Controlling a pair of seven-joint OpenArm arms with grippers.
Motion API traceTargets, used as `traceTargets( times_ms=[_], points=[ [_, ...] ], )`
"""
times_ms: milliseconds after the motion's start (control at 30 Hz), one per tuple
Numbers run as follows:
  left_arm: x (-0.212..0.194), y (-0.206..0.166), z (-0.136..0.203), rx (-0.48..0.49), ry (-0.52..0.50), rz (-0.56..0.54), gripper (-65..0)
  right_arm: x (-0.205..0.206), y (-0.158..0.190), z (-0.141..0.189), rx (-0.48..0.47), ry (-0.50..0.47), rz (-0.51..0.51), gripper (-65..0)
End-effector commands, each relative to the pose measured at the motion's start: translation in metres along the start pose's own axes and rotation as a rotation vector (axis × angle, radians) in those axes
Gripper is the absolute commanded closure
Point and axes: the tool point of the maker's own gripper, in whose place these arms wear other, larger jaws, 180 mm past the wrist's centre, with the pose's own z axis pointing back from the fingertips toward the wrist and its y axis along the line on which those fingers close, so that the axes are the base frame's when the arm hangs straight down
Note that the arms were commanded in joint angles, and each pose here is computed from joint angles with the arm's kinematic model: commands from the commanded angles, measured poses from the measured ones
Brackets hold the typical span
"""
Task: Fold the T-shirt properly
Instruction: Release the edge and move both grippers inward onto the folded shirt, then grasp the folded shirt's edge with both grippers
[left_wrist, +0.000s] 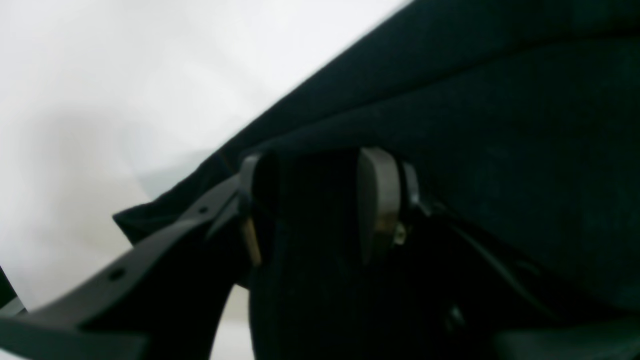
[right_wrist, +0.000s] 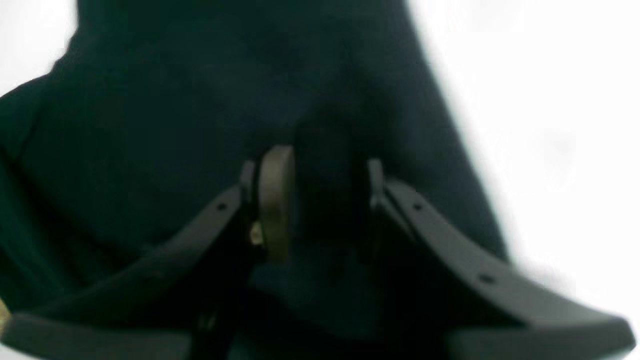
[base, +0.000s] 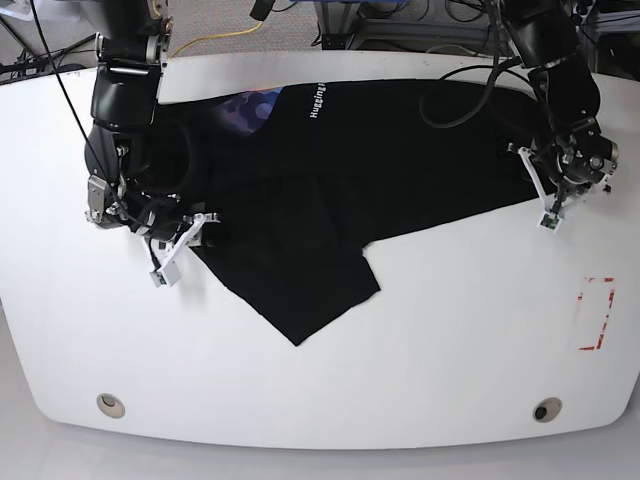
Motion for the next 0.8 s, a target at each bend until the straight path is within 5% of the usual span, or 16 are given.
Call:
traceTargets(
  times_ms=[0,600,767],
  points=[
    [0.007,0.008,-0.003,0.006,0.003,0.004,-23.2,0.028,-0.009,0.008,-0.009,-0.069,0.002,-17.9],
    [0.101,0.017,0.002,-0.008,-0.189,-0.048,-23.3,0.088,-0.042,0.027,-0.068,-0.175,0.023,-18.2],
    [0.113,0.027,0.019,0.044,-0.237,-0.064,-23.3,0.093,-0.054,0.056,-0.111,-0.179,0.036,-30.8]
  ],
)
